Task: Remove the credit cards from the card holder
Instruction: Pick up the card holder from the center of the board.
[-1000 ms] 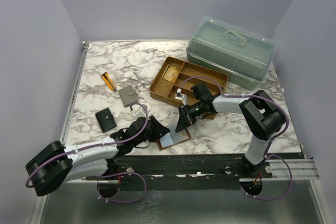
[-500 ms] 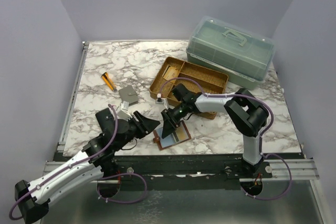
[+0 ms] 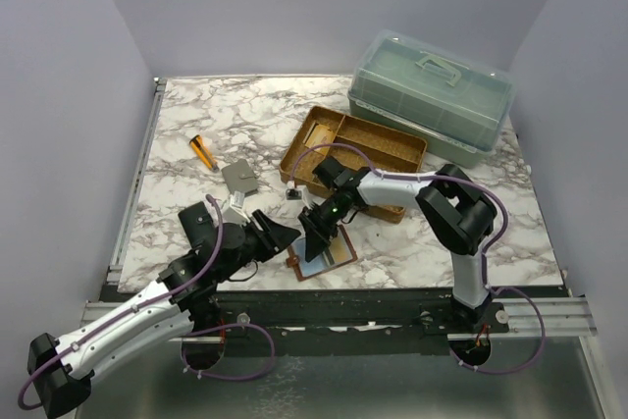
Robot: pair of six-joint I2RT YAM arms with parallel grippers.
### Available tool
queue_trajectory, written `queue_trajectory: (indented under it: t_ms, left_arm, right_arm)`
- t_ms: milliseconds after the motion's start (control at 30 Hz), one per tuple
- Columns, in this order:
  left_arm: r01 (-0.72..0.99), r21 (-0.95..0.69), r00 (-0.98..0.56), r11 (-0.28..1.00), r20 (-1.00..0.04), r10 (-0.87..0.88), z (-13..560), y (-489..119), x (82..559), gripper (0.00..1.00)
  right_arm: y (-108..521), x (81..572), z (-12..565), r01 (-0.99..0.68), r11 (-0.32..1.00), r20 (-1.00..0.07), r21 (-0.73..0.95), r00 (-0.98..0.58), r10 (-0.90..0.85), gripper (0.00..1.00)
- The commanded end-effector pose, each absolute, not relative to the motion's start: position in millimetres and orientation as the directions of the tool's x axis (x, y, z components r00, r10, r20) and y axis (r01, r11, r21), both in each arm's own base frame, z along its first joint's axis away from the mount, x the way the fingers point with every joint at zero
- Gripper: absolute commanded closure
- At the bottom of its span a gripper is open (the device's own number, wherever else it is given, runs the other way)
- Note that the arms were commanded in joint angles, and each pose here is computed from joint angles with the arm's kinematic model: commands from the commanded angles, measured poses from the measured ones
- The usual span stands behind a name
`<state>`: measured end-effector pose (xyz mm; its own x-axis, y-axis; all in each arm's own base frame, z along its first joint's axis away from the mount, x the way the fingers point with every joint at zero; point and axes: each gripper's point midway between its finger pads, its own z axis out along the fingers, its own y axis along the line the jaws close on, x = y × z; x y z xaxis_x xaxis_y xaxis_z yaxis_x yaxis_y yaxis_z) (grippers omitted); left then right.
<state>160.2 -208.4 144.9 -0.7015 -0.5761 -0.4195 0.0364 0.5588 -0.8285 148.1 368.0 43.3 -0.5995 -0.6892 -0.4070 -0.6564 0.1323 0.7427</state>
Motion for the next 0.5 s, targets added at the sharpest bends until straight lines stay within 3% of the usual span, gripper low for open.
queue_trajectory:
  t_ms: [0,200,467]
  left_arm:
    - [0.054,-0.869,-0.729,0.492,-0.371,-0.576,144.1,-222.3,158.0,0.52]
    - [0.072,-0.900,-0.740,0.429,-0.337,-0.582,142.8,-235.6,160.2,0.52]
    - [0.028,-0.876,-0.784,0.481,-0.318,-0.534,117.5,-255.5,167.1,0.55]
  right_arm:
    - [354.3,159.8,69.0,-0.723,0.039,-0.507,0.689,-0.520,-0.688,0.49]
    - [340.1,153.6,62.2,-0.718,0.035,-0.501,0.695,-0.518,-0.693,0.49]
    - [314.0,188.6,68.6,-0.725,0.161,-0.512,0.670,-0.608,-0.607,0.52]
